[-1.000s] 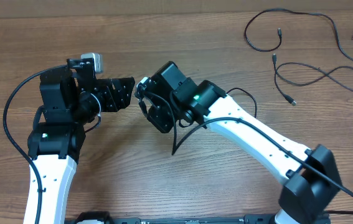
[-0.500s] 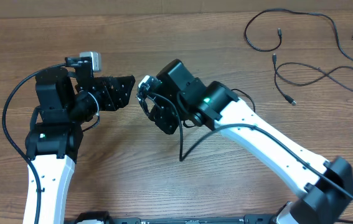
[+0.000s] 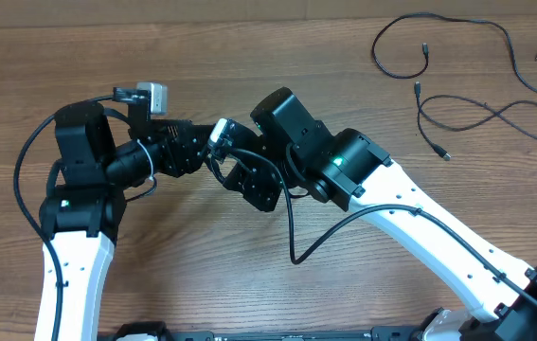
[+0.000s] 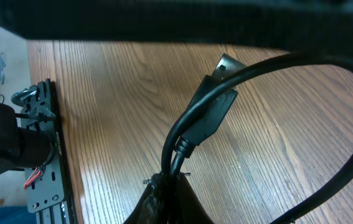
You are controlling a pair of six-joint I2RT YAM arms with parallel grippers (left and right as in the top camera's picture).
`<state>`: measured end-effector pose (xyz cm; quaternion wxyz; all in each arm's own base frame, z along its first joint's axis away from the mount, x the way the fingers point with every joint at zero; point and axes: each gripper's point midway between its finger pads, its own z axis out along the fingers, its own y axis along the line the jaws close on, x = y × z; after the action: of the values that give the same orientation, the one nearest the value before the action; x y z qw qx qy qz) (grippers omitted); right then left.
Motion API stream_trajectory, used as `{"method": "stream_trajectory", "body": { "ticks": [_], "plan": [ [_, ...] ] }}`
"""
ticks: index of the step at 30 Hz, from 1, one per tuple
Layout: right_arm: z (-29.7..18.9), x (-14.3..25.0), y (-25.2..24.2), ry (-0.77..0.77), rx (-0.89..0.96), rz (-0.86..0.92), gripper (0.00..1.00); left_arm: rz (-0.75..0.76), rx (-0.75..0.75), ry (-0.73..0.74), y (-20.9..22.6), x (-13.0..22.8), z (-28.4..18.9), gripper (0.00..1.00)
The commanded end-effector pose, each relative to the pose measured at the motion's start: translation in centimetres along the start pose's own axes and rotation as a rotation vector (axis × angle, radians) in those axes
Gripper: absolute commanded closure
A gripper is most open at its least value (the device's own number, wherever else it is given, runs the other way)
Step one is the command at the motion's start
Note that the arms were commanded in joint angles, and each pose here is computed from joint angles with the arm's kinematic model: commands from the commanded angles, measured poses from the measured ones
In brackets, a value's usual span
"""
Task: Untangle cables
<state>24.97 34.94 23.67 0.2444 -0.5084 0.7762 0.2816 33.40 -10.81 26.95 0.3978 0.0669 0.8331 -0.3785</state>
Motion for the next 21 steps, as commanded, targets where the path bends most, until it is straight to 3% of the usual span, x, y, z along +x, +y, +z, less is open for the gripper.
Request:
{"method": "stream_trajectory", "body": {
  "ticks": [1,9,16,21],
  "plan": [
    [-1.0,-1.1,0.7,-0.035,-0.008,-0.036,0.96,0.021,0.094,0.030,-1.1,0.1,0.4,0.32],
    [-1.0,-0.6,-0.2,-0.012,0.045,-0.030,0.96,0.054,0.132,0.068,-0.7,0.9,1.3,0.37],
    [-1.0,-0.5,-0.2,-0.010,0.044,-0.029,0.96,0.074,0.091,0.076,-0.4,1.2,1.8,0.57],
    [-1.0,-0.5,-0.1,-0.010,0.043,-0.028,0.96,0.090,0.117,0.096,-1.5,1.7,2.3,0.59]
  ]
}}
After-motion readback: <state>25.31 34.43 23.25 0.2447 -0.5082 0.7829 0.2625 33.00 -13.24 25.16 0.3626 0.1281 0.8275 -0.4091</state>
